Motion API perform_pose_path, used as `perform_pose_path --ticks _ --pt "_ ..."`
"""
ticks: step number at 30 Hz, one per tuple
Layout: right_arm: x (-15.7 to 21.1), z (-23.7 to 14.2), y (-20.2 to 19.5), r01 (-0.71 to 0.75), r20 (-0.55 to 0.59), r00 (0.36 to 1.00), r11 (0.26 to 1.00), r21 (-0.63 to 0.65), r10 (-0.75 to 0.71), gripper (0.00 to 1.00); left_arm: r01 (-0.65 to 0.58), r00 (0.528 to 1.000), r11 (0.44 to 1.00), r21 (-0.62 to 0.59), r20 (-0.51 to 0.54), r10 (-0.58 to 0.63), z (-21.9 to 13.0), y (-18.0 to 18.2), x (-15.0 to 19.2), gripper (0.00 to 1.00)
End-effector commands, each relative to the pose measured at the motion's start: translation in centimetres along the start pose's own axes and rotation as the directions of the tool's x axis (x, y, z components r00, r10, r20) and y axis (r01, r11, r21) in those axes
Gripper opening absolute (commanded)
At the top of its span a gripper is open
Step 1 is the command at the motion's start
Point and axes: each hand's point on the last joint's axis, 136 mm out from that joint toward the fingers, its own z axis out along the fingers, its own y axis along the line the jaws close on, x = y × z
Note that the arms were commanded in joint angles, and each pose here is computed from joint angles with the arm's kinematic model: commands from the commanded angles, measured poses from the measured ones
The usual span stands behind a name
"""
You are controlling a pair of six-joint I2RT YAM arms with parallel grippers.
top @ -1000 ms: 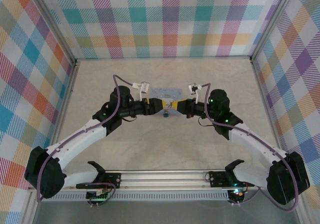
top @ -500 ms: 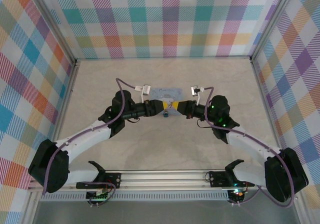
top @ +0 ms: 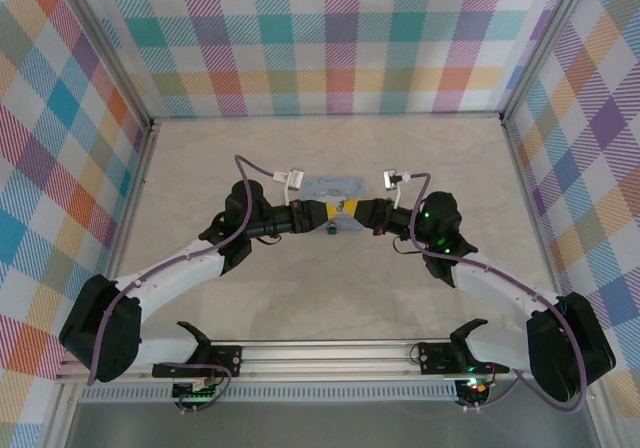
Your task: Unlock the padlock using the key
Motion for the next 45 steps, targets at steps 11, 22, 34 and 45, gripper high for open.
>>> perform_pose_path --ticks 11,22,34,45 --pt "0.1 0.2 1.0 0.012 -0.007 1.0 0.998 -0.057 -0.012 0.0 -0.058 0.998 0.995 0.079 0.008 0.057 0.2 -2.4 -0.7 0.3" --pt "0.1 0.3 0.7 0.007 -0.005 1.0 0.999 -0.053 -0.008 0.0 -0.063 0.998 0.993 0.102 0.003 0.063 0.4 -3.0 -0.6 0.14" --pt "1.2 -0.4 -1.7 0.011 -0.056 0.998 0.996 0.085 -0.006 0.28 -0.099 0.994 0.994 -0.041 -0.042 0.098 -0.2 -1.9 -0.5 0.0" --pt "2.0 -3.0 -2.4 0.089 -0.191 0.981 0.968 0.236 -0.044 0.39 -0.138 0.944 0.954 -0.265 -0.328 0.045 -1.8 0.8 2.7 0.0"
